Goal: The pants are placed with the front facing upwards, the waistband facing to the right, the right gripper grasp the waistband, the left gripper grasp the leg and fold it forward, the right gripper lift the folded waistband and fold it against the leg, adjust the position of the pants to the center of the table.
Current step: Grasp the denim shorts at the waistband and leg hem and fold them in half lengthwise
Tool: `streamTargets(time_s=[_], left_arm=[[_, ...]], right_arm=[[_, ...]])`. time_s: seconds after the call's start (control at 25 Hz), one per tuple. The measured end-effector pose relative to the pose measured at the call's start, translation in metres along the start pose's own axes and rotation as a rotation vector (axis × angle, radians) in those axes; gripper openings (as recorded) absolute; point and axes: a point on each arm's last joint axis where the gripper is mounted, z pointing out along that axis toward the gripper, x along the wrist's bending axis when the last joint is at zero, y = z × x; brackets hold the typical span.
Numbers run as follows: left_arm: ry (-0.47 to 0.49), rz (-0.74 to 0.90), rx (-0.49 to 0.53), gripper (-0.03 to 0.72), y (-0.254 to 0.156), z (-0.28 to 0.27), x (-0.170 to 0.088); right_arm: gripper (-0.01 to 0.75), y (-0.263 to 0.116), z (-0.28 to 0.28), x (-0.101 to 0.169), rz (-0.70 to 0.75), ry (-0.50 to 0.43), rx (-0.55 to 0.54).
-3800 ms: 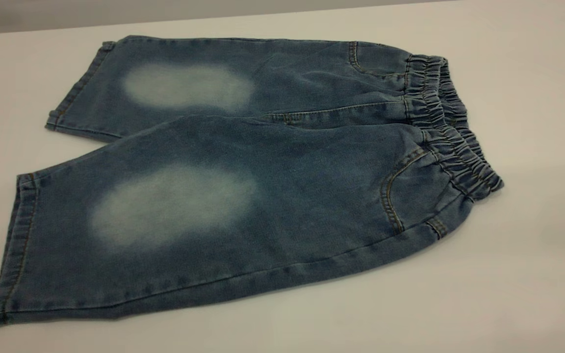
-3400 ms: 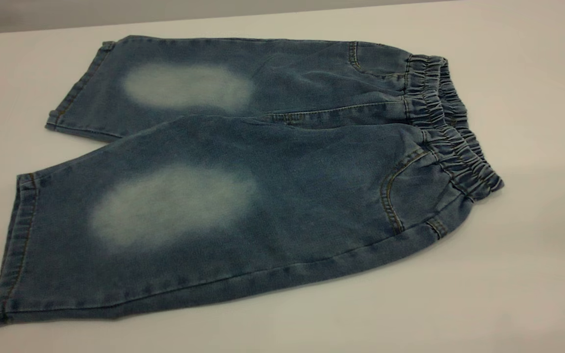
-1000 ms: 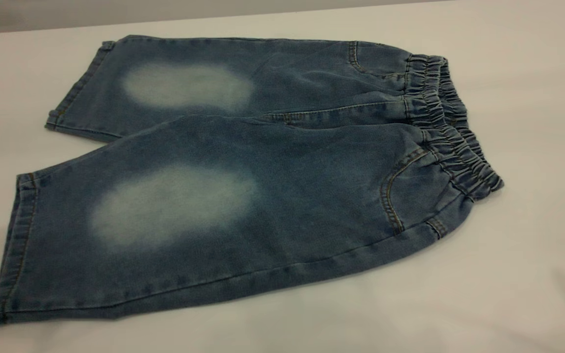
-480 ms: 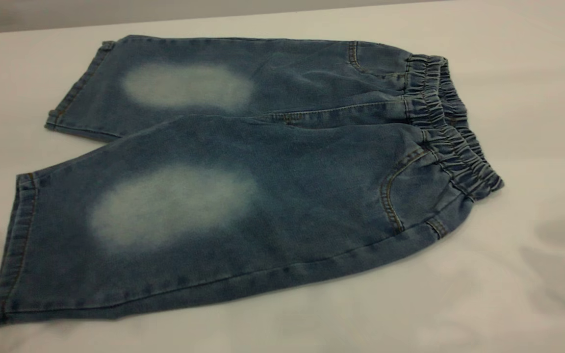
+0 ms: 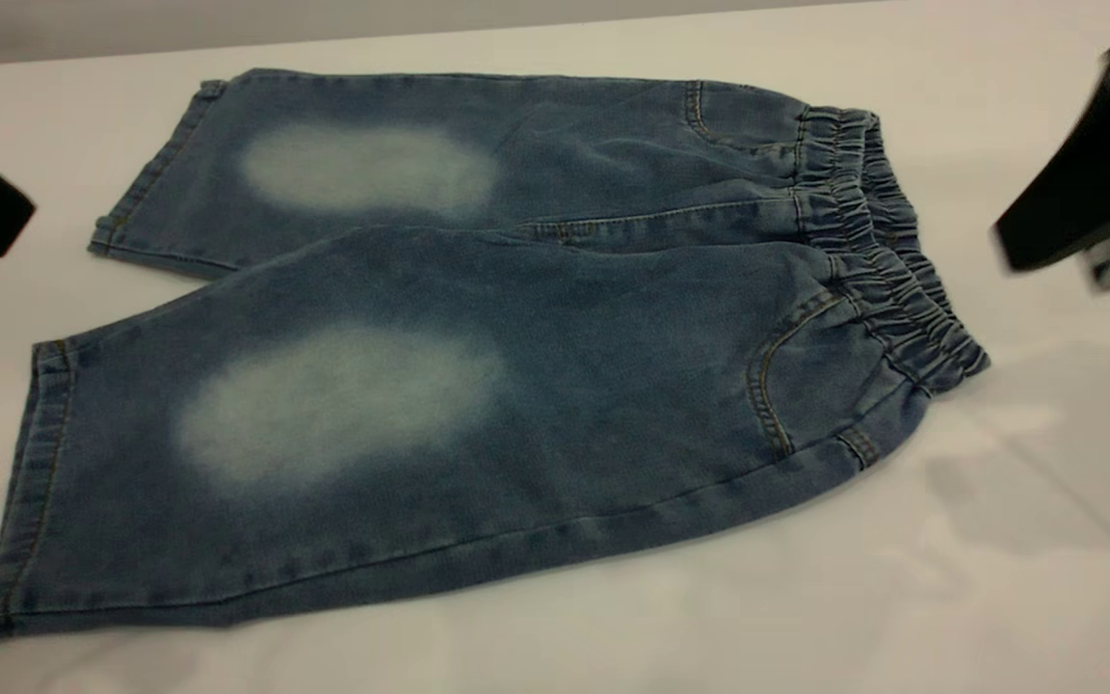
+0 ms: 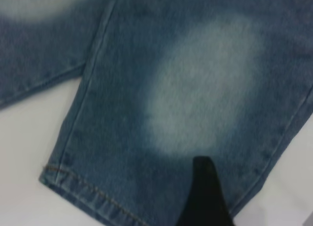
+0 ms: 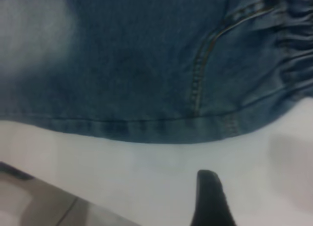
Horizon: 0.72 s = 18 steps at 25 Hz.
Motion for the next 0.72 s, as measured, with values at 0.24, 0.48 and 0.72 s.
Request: streamTargets(time_s=[0.24,0.48,0.72], left_arm=[[-0.005,0.037,0.002,0.469,0.001,0.001,-0.003],[-0.005,0.033,-0.002,0.469,0.002,0.001,-0.003],[-0.006,0.031,-0.003,0.469,0.002,0.001,-0.003]], right_arm=[[0.385,0.0,0.044,-0.015,0.074,0.113,0.039],[0.385,-0.005,0.073,-0.03,0.123,0.166,0.045],[0.385,-0.001,0.074,-0.059,0.177,0.144,0.016]])
